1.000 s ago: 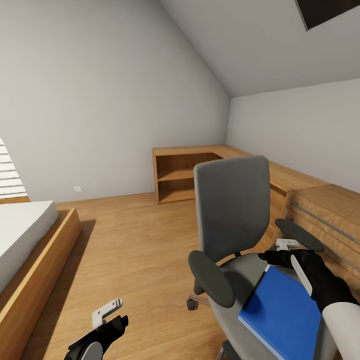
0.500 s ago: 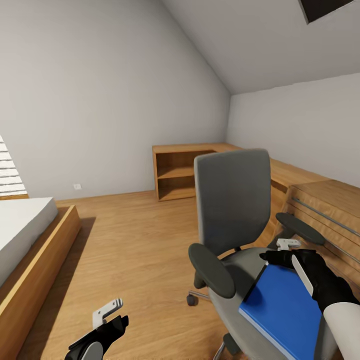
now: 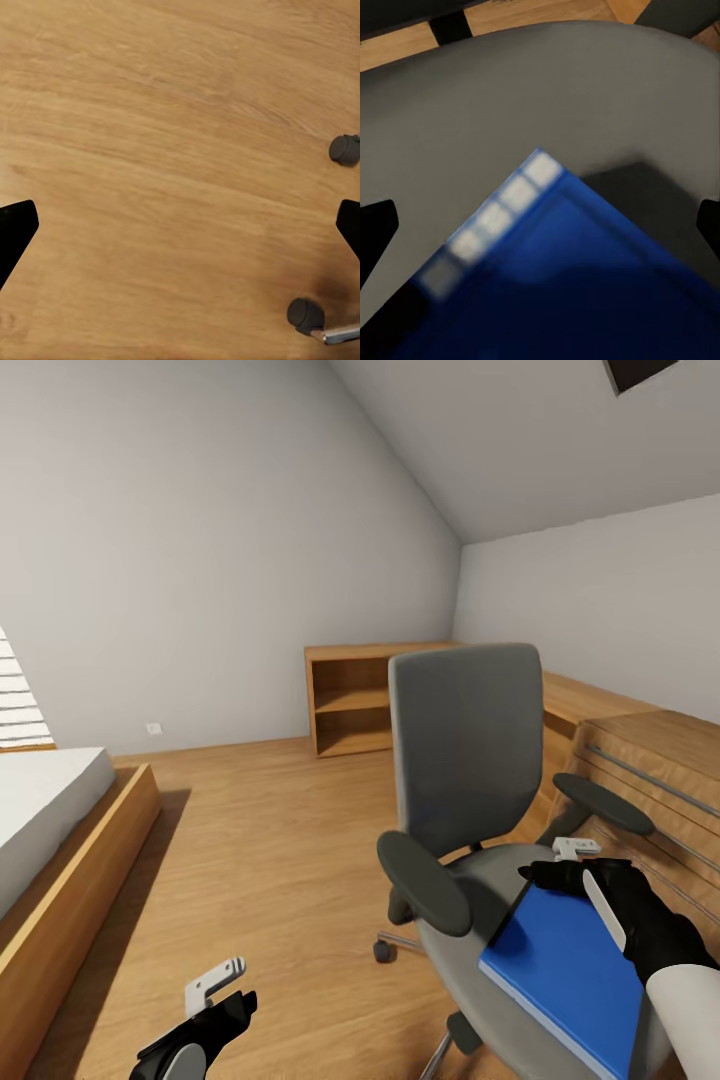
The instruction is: In the bedroom, organize the workspace by keeping the computer under the desk, ensuring the monitor is on the desk, placing the keyboard on the desk next to the monitor, placing the mouse on the desk next to the keyboard, moving the folder from the swivel chair onto the desk next to the mouse, stacking the notebook on top of the folder with the pen on top of the notebook, and positioning the swivel chair next to the desk.
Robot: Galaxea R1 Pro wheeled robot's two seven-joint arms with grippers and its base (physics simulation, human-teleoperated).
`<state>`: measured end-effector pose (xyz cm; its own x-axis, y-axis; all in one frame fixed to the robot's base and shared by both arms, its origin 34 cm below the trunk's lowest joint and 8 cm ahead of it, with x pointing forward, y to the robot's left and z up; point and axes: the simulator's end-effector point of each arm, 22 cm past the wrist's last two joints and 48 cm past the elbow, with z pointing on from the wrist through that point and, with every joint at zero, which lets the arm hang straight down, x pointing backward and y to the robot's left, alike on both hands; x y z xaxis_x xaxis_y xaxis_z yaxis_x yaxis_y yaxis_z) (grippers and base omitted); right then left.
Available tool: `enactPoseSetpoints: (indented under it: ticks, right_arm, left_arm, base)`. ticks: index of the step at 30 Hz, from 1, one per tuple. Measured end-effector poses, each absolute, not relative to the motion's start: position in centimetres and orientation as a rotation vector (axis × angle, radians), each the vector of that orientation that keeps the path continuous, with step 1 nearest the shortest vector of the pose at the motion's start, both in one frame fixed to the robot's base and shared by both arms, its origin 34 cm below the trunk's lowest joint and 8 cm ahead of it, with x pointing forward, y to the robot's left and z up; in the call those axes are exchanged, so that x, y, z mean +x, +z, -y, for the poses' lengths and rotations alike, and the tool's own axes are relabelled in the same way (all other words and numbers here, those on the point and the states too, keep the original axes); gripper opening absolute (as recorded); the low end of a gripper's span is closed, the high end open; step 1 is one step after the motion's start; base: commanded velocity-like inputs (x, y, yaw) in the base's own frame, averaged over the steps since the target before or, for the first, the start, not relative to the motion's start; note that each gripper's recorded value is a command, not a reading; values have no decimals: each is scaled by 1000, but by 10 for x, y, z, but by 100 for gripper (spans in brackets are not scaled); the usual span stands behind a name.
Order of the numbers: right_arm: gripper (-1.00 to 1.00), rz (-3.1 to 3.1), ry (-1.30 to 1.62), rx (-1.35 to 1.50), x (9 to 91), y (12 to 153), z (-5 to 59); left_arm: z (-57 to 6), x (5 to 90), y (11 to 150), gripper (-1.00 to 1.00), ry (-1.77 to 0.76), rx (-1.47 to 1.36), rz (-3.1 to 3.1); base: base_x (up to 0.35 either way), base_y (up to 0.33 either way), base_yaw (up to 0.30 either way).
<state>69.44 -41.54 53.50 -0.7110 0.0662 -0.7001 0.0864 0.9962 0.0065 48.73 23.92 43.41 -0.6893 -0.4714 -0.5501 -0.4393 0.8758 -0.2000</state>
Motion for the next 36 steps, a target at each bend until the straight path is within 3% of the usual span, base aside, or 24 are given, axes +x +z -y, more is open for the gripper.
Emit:
enactPoseSetpoints:
  ticks: [13,36]
  right_arm:
    - [100,-2363,-37,105,693,529,416]
    - [100,-2364,-34,104,693,528,415]
  left_arm:
    - [-239,486,427,100,-76,-655,-2431]
    - [-239,485,426,100,-75,-657,-2434]
  base:
    - [-6,0,0]
    - [-143,0,0]
